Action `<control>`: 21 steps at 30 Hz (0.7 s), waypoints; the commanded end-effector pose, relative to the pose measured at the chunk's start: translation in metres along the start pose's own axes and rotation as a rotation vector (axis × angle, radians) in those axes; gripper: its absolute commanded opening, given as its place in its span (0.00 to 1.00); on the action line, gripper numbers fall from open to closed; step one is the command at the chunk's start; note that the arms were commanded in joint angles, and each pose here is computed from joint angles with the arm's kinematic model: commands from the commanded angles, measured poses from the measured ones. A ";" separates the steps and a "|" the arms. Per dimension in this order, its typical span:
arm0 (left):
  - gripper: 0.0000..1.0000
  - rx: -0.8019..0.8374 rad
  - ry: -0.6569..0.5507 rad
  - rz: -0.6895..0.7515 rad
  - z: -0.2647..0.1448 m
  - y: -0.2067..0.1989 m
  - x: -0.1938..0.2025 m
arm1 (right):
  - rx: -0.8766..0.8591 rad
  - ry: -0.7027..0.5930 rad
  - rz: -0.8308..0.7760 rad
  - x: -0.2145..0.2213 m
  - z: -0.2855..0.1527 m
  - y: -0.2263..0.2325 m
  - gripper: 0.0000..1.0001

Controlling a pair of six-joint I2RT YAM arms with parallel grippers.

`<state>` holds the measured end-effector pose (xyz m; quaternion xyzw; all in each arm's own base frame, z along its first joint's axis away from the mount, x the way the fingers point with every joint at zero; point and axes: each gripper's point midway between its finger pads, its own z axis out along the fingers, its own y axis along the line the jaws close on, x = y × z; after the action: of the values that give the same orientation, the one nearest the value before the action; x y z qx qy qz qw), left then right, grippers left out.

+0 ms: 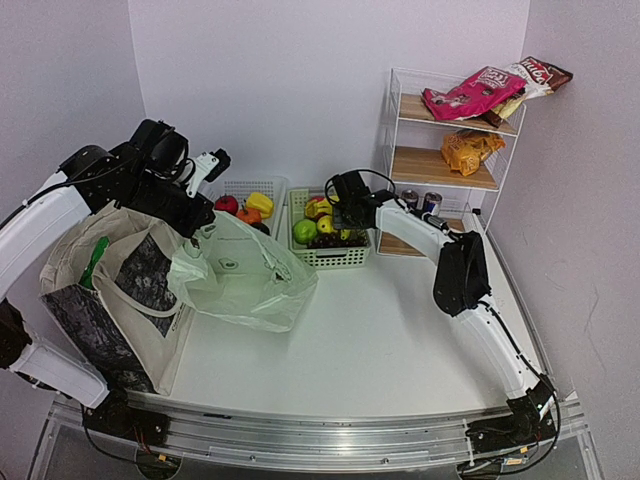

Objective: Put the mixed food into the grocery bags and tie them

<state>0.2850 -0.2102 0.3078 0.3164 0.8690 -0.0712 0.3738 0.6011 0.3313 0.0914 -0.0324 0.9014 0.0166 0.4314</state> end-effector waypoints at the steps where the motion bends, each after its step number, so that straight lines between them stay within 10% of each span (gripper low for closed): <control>1: 0.00 0.002 -0.072 -0.007 -0.011 0.002 -0.018 | 0.029 -0.054 0.051 -0.021 -0.012 -0.007 0.05; 14: 0.00 0.018 -0.114 -0.011 -0.010 -0.001 -0.028 | -0.317 -0.306 0.372 -0.162 -0.165 0.018 0.00; 21: 0.00 0.038 -0.147 -0.026 -0.010 -0.004 -0.040 | -0.936 -0.244 0.324 -0.164 -0.311 0.096 0.00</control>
<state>0.2902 -0.2202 0.3178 0.3151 0.8578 -0.0919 0.3955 0.5469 0.3612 0.2951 0.0201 0.8328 0.2658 0.4852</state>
